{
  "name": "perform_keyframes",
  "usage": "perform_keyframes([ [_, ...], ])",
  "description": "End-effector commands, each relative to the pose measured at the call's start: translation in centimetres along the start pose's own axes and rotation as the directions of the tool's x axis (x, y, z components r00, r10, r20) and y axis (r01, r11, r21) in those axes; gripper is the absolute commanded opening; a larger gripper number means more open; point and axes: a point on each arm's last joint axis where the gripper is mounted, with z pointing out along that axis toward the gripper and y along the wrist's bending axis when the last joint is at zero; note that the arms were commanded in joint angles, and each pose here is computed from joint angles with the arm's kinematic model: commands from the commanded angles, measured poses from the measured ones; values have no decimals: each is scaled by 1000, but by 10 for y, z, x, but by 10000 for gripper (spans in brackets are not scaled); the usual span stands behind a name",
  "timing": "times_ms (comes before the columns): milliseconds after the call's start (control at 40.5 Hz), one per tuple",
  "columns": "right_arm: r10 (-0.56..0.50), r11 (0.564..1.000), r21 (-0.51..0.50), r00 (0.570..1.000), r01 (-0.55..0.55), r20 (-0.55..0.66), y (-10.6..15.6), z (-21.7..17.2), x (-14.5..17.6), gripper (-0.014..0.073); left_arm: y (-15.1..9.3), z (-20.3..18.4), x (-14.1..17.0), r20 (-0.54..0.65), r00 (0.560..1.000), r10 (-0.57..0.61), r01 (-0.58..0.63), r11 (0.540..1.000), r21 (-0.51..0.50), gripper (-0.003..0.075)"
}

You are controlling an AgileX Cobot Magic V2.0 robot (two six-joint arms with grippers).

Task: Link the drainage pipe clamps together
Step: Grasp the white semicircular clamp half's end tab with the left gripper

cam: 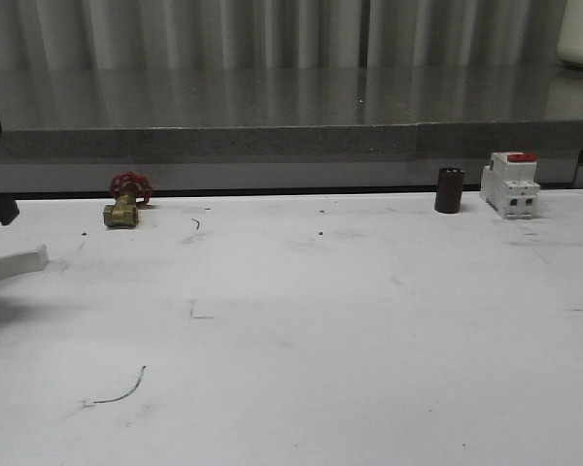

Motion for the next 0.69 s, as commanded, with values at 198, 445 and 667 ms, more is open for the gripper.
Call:
perform_keyframes([
  [198, 2, 1000, 11, 995, -3, 103, -1, -2, -17, 584, -6, -22, -8, 81, 997, -3, 2, 1000, 14, 39],
  [445, 2, 1000, 11, 995, -3, 103, -1, -2, -17, 584, -46, -46, -14, 135, 986, 100, -105, 994, 36, 39],
  [667, 2, 1000, 11, 995, -3, 103, -1, -2, -17, 584, -115, -65, -11, 137, 983, 124, -138, 986, 95, 40],
])
